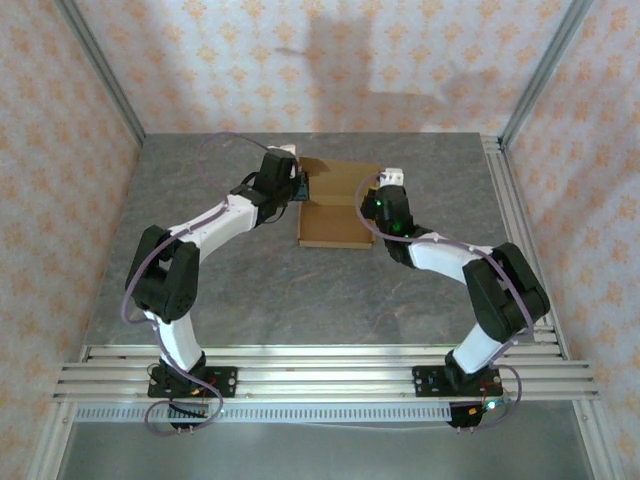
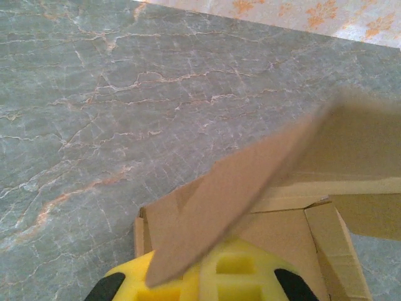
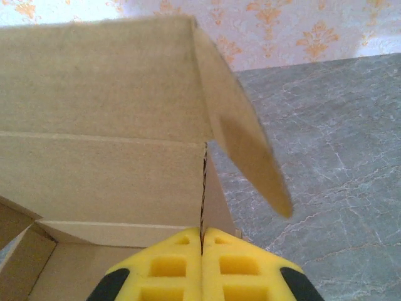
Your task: Fold the paper box
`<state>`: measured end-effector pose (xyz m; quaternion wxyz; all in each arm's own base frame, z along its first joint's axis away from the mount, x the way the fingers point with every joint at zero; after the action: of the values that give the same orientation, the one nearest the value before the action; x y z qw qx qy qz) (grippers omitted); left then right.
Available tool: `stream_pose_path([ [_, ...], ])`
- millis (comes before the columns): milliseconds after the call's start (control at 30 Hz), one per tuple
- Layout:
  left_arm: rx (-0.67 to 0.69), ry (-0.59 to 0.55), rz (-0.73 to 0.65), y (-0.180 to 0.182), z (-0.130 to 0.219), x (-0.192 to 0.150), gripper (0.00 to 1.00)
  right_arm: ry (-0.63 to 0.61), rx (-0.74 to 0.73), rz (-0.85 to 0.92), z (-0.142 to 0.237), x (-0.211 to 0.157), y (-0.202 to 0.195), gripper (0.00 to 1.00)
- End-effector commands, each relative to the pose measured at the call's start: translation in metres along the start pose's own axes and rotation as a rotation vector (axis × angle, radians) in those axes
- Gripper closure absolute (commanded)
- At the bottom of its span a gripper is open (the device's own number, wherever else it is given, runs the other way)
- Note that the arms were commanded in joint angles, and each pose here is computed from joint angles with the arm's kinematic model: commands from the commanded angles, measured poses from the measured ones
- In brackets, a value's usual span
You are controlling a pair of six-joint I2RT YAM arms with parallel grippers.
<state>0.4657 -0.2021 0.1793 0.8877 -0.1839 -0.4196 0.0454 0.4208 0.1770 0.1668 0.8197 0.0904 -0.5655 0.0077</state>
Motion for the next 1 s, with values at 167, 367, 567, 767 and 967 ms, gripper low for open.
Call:
stream_pose_path([
  [167,-0.126,-0.165,-0.015,-0.032,0.027,0.006,1.00,-0.182,0.090,0.028,0.021,0.011,0.020,1.00],
  [367,-0.101,-0.171,-0.025,-0.024,0.025,-0.011,1.00,-0.196,0.106,0.033,0.026,0.001,0.018,1.00],
  [567,-0.089,-0.178,-0.018,-0.022,0.023,-0.026,1.00,-0.205,0.123,0.039,0.031,-0.012,0.014,1.00],
  [767,-0.070,-0.196,0.001,-0.020,0.029,-0.036,1.00,-0.188,0.102,0.073,0.037,-0.026,0.011,1.00],
  [967,-0.059,-0.198,0.029,-0.015,0.029,-0.049,1.00,-0.176,0.099,0.085,0.040,-0.036,0.009,1.00],
])
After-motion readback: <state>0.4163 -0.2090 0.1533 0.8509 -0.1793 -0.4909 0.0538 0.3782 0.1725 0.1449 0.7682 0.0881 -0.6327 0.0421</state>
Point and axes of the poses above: each hand's point on the last joint's axis, 136 mm out from that joint toward the fingers, its own z axis back along the fingers, its own y axis along the line the jaws close on, x = y × z, the point moved 2 cm from there along z, back along the fingers, and after that the axes turned 2 degrees about z, right-handed, at the moved point
